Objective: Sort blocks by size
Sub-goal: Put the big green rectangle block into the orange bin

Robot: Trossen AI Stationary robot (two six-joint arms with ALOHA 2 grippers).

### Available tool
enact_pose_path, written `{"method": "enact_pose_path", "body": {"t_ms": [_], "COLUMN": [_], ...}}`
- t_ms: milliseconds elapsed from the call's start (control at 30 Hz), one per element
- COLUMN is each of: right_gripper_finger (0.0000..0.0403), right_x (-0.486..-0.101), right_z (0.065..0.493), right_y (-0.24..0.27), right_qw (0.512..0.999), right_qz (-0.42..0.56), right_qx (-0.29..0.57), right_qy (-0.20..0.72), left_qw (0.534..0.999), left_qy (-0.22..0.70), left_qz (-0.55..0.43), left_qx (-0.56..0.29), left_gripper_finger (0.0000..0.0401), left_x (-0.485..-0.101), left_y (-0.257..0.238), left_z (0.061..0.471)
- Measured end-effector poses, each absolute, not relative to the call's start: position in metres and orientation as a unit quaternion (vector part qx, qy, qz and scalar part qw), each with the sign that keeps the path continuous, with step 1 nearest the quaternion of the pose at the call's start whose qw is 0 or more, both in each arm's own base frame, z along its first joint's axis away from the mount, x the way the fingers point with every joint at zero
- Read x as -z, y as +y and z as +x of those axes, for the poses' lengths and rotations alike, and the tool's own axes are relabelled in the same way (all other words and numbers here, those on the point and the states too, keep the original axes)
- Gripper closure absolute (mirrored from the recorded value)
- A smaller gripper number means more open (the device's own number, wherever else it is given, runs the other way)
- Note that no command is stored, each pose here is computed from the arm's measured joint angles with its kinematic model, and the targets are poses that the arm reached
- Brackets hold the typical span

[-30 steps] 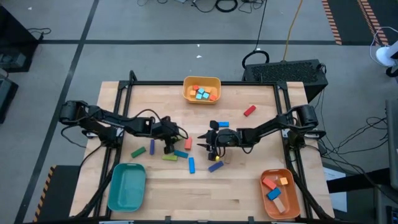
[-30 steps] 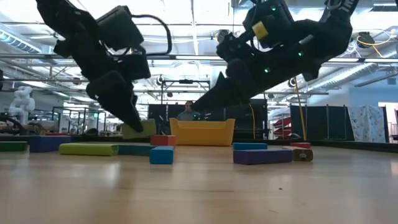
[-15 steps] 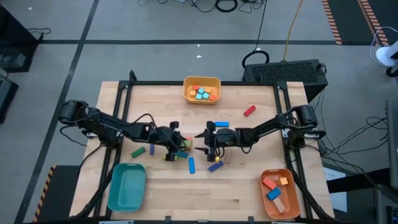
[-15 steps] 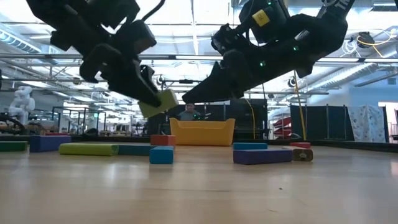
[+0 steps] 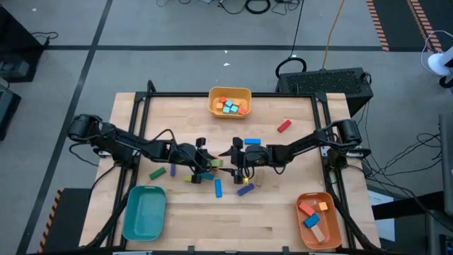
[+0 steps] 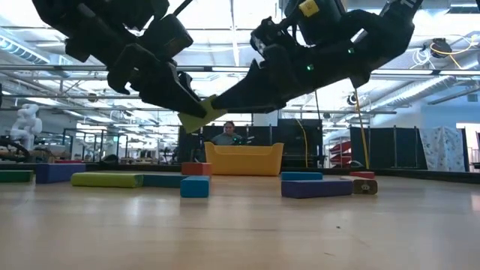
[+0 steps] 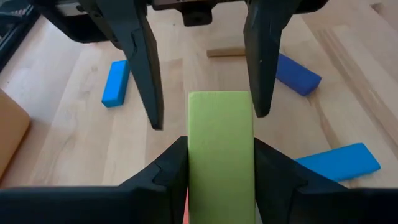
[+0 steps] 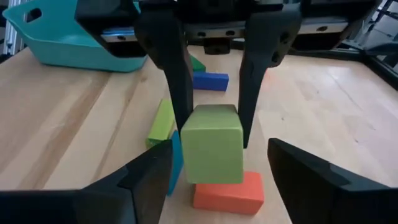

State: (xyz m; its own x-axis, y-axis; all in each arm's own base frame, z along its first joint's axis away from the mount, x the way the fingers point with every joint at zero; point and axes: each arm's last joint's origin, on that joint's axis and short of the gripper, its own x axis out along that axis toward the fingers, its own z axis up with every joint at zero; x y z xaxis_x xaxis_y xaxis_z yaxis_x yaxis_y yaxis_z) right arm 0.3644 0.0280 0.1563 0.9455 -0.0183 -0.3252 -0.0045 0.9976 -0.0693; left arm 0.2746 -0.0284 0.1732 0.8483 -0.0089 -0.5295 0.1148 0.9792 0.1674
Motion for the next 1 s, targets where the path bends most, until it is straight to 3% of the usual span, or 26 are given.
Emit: {"method": "enact_pose_path", "body": {"t_ms": [467,600,733,1000], "right_gripper_finger": [0.0283,0.0290,0.0290,0.0290], "right_x": [-0.155,-0.155,-0.156,-0.171], "right_z": [0.364,0.364,0.363,0.342], "right_y": [0.028,0.028,0.027,0.023], "right_qw": [0.984,0.984,0.983,0.961], "right_qz": [-0.038,-0.038,-0.035,-0.042], "right_qx": [0.004,0.004,0.007,0.010], "right_qy": [0.171,0.172,0.177,0.274], "left_qw": [0.961,0.961,0.963,0.955], "left_qy": [0.260,0.260,0.257,0.267], "left_qz": [0.091,0.088,0.083,0.088], "left_qx": [0.028,0.028,0.012,-0.100], "left_gripper_finger": [0.0262,0.0255,0.0224,0.0134], "left_x": [-0.170,-0.170,-0.171,-0.171], "left_y": [-0.029,-0.029,-0.028,-0.021], "left_z": [0.279,0.279,0.280,0.277]}}
